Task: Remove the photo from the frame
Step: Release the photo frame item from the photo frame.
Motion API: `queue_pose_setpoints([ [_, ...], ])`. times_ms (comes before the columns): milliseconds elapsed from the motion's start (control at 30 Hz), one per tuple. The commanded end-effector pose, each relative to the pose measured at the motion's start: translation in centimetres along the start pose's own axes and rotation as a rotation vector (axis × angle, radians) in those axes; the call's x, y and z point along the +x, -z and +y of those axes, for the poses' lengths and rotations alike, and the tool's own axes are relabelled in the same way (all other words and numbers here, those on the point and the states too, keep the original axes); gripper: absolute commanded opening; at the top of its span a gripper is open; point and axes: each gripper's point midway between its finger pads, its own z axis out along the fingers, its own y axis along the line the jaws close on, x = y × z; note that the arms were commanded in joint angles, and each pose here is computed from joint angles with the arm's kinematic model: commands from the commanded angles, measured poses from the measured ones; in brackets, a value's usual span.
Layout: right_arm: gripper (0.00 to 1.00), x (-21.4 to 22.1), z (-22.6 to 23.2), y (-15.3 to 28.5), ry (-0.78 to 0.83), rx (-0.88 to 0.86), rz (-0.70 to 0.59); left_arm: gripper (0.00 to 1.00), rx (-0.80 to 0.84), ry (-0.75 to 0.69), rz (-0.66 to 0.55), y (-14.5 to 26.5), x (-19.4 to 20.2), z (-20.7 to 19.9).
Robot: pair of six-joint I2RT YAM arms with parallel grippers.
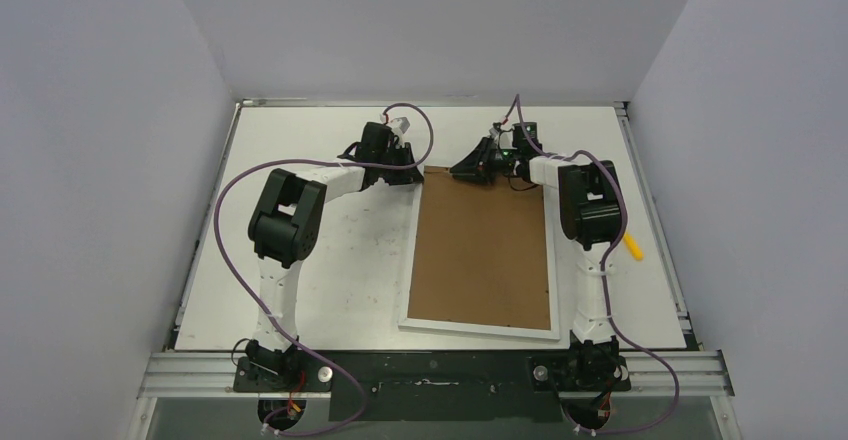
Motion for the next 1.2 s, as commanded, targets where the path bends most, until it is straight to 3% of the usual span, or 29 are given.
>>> queue_pose_setpoints([
  [0,0.05,-0.2,-2.0,-1.6,-0.01,0.064,-0.024,0.1,-0.055,-0.014,0.069,0.6,1.8,2.0],
  [467,0.05,0.8,-1.8,-1.9,-0.008,0.061,0.014,0.1,-0.054,-0.018,0.071,0.5,1.8,2.0],
  [733,0.05,3.2,-2.4,-2.9,-0.071,0.046,0.106,0.1,-0.047,-0.021,0.075,0.4,1.9,2.0],
  [1167,0.05,4.0,-0.1,-5.6,-0.056,0.024,0.14,0.09,-0.017,-0.051,0.092,0.3,2.1,1.2],
])
